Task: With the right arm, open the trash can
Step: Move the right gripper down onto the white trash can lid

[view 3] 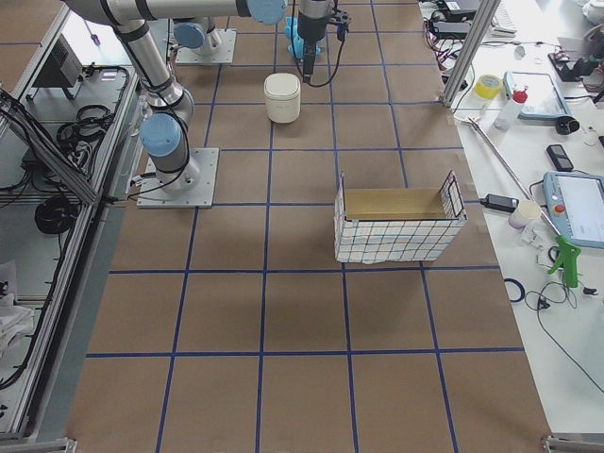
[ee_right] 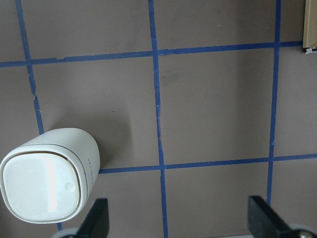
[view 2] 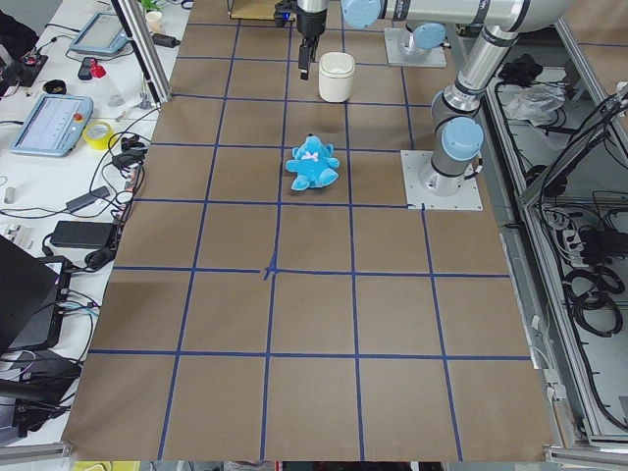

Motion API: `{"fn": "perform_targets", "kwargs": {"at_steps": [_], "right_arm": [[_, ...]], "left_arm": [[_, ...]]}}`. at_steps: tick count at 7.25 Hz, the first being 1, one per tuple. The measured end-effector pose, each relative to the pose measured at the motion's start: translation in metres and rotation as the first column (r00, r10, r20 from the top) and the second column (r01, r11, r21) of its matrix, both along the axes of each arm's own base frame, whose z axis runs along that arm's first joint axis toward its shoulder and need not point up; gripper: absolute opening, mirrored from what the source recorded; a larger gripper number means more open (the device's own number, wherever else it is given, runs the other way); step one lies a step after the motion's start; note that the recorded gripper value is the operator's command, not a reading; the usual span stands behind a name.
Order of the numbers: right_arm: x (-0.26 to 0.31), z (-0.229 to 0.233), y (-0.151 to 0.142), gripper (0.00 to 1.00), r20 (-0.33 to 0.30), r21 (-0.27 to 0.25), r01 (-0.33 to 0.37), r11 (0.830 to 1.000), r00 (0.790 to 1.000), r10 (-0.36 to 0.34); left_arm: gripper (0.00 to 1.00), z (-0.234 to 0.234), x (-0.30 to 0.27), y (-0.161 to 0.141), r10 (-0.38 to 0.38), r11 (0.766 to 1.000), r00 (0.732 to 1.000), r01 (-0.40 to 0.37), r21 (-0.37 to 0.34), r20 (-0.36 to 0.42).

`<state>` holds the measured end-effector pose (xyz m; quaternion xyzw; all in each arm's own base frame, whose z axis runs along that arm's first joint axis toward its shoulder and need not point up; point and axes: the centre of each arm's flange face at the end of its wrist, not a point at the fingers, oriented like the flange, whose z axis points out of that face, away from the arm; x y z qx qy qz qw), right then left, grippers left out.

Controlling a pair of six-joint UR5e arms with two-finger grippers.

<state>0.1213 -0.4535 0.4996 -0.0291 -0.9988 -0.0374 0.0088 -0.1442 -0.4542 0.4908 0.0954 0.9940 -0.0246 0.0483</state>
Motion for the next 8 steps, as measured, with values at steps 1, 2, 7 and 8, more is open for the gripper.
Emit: {"fn": "perform_targets", "kwargs": {"at_steps": [1,2,7,8], "right_arm": [[0.003,-0.003,0.002,0.80,0.000,0.005,0.003,1.000,1.000,-0.003],[0.009,-0.009,0.004,0.74,0.002,0.012,0.009,1.000,1.000,-0.009],[0.071,-0.059,0.020,0.18,0.022,0.015,0.048,0.999,0.999,-0.048],[0.086,-0.076,0.023,0.11,0.039,0.007,0.059,0.998,0.998,-0.059]], "left_arm": [[1.00,0.000,0.000,0.000,0.000,1.000,1.000,0.000,0.000,0.000],[1.00,0.000,0.000,0.000,0.000,1.000,1.000,0.000,0.000,0.000],[1.00,0.000,0.000,0.000,0.000,1.000,1.000,0.000,0.000,0.000],[1.00,0.000,0.000,0.000,0.000,1.000,1.000,0.000,0.000,0.000]]}}
